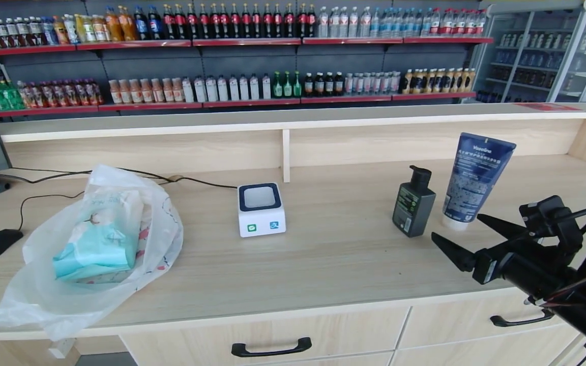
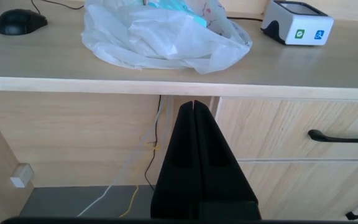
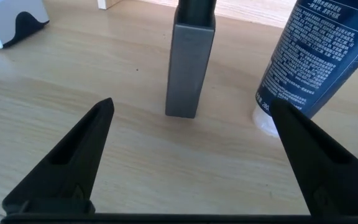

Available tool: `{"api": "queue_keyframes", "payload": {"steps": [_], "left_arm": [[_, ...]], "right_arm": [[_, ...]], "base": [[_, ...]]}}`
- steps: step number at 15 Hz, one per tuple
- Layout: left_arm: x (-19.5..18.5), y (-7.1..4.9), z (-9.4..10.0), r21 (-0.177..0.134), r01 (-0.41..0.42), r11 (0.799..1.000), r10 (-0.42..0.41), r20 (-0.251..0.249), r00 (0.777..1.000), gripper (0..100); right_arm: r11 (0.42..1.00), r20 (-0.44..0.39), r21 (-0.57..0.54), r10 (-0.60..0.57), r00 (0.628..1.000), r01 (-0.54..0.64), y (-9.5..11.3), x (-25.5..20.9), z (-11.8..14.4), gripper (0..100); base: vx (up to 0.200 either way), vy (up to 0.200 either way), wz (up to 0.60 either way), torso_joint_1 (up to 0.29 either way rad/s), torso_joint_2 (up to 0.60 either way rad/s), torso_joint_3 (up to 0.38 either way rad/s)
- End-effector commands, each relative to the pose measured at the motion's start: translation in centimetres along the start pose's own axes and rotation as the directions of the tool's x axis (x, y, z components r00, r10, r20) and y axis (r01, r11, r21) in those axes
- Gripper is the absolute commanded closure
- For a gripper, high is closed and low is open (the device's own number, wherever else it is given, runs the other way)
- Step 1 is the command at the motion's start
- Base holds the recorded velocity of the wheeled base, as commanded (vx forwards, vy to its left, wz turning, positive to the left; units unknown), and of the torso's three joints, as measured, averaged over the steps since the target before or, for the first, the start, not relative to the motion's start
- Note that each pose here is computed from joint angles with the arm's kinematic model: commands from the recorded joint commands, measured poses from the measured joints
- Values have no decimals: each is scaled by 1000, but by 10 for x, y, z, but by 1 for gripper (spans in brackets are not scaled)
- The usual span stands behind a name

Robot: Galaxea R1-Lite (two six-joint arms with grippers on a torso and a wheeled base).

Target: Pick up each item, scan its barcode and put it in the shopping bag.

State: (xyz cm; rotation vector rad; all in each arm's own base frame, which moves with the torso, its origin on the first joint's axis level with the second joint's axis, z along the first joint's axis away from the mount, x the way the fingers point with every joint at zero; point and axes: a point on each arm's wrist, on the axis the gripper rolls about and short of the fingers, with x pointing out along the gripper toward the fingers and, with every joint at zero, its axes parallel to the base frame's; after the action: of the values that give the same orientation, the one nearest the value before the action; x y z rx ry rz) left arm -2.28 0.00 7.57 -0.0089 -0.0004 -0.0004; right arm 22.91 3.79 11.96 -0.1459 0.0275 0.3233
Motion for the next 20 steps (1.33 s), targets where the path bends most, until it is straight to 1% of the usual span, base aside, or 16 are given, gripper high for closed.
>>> {"api": "queue_keyframes", "payload": {"steps": [1, 5, 6, 8, 10, 12, 14, 18, 20], "left_arm": [[0, 0, 0, 0, 0, 1000, 0, 1, 1000, 100], [0, 0, 0, 0, 0, 1000, 0, 0, 1000, 100], [0, 0, 0, 0, 0, 1000, 0, 0, 1000, 100], [0, 0, 0, 0, 0, 1000, 0, 0, 1000, 100], [0, 0, 0, 0, 0, 1000, 0, 1, 1000, 100], [0, 0, 0, 0, 0, 1000, 0, 0, 1000, 100], [0, 0, 0, 0, 0, 1000, 0, 0, 1000, 100], [0, 0, 0, 0, 0, 1000, 0, 0, 1000, 100], [0, 0, 0, 0, 0, 1000, 0, 0, 1000, 100]], "right_arm": [[1000, -7, 3, 1, 1000, -1, -1, 10, -3, 0], [1000, -9, -1, 2, 1000, -2, -2, 21, -5, 0], [1000, -7, -2, 11, 1000, -11, 0, 21, -5, 0], [999, 5, -9, 46, 999, -46, 12, 22, -2, 0], [1000, 13, -9, 15, 1000, -15, 10, 31, 0, 0], [1000, -3, -6, -18, 1000, 18, 9, 39, -4, 0], [997, -24, -6, -77, 997, 77, 8, 48, -10, 0], [997, 2, -7, -79, 997, 79, 8, 58, -7, 0], [997, 4, -1, -79, 997, 79, 7, 69, -10, 0]], "base": [[0, 0, 0, 0, 0, 0], [0, 0, 0, 0, 0, 0], [0, 0, 0, 0, 0, 0], [0, 0, 0, 0, 0, 0], [0, 0, 0, 0, 0, 0], [0, 0, 0, 0, 0, 0], [0, 0, 0, 0, 0, 0], [0, 0, 0, 0, 0, 0], [0, 0, 0, 0, 0, 0]]}}
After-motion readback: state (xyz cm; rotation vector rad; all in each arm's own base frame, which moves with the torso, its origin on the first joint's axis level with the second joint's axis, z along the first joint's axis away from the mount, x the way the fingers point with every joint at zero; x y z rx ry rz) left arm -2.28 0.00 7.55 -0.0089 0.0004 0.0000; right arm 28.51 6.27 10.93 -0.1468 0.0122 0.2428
